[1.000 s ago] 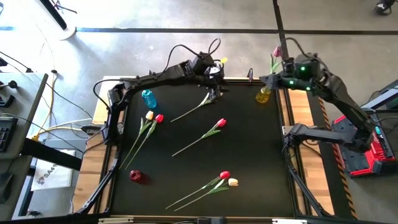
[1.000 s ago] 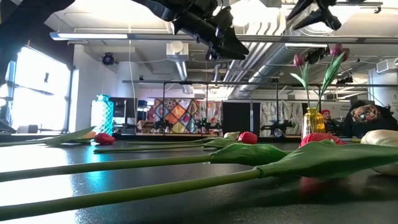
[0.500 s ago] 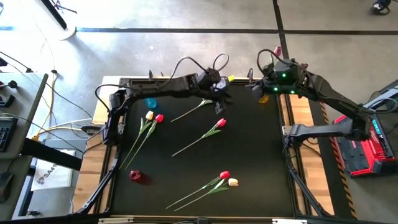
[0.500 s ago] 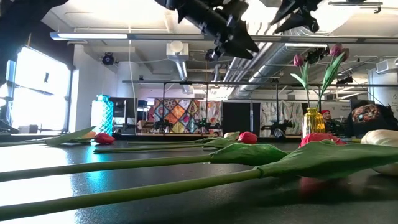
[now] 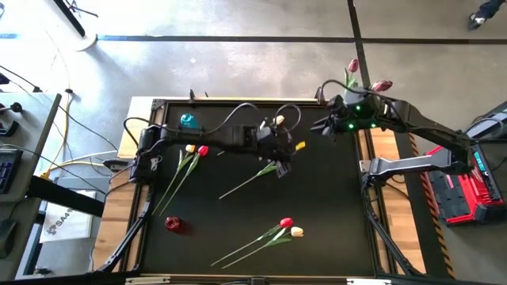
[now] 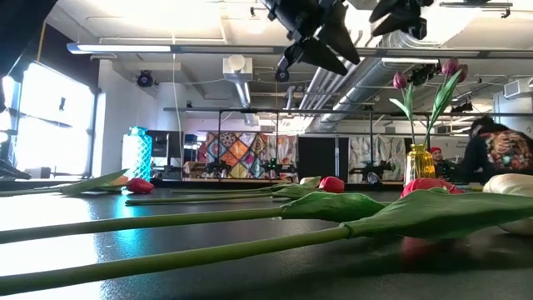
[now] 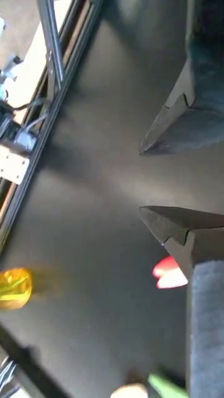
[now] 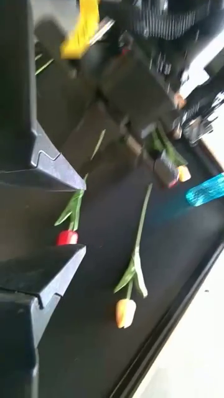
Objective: Sort flowers into vase by color
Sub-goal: Put the center light red flower into the blue vase
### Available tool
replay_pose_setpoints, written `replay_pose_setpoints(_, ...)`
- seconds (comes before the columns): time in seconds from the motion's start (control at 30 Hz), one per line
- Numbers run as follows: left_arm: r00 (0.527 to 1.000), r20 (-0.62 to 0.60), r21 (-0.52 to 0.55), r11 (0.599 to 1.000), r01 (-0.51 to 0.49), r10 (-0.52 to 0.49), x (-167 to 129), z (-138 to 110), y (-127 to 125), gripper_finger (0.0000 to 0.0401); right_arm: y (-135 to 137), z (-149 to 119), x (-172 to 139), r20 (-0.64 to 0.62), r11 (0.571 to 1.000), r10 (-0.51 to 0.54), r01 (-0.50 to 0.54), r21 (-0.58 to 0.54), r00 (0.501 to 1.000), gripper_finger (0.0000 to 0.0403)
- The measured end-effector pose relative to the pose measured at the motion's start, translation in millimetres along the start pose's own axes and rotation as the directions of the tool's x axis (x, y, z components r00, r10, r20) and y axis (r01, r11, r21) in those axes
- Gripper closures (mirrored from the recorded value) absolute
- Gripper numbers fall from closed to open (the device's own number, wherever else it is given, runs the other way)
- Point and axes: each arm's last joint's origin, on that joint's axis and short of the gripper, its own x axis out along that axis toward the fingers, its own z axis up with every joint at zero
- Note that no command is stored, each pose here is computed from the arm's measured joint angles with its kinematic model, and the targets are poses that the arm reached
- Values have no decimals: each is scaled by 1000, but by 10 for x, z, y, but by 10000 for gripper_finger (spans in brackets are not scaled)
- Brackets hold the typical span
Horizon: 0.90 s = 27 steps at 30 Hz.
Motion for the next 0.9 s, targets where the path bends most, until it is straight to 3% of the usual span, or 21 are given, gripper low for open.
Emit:
replay_pose_setpoints(0.2, 999, -22, -59, 998, 22, -24, -36, -107, -244, 290, 78, -114, 4, -83, 1000, -12, 11, -7, 996, 265)
replay_pose_setpoints(0.47, 977, -210, 1, 999, -39, 38, -161, -493, -619, 297, 301, -303, -5, -131, 997, -62, 56, -51, 989, 265)
replay_pose_setpoints(0.7, 950, -311, 7, 999, -42, 42, -226, -648, -722, 305, 406, -630, 221, -186, 995, -95, 95, -7, 978, 265)
replay_pose_setpoints(0.9, 926, -376, 16, 999, -35, 38, -251, -706, -718, 311, 487, -956, 490, -200, 995, -41, 58, 76, 979, 265)
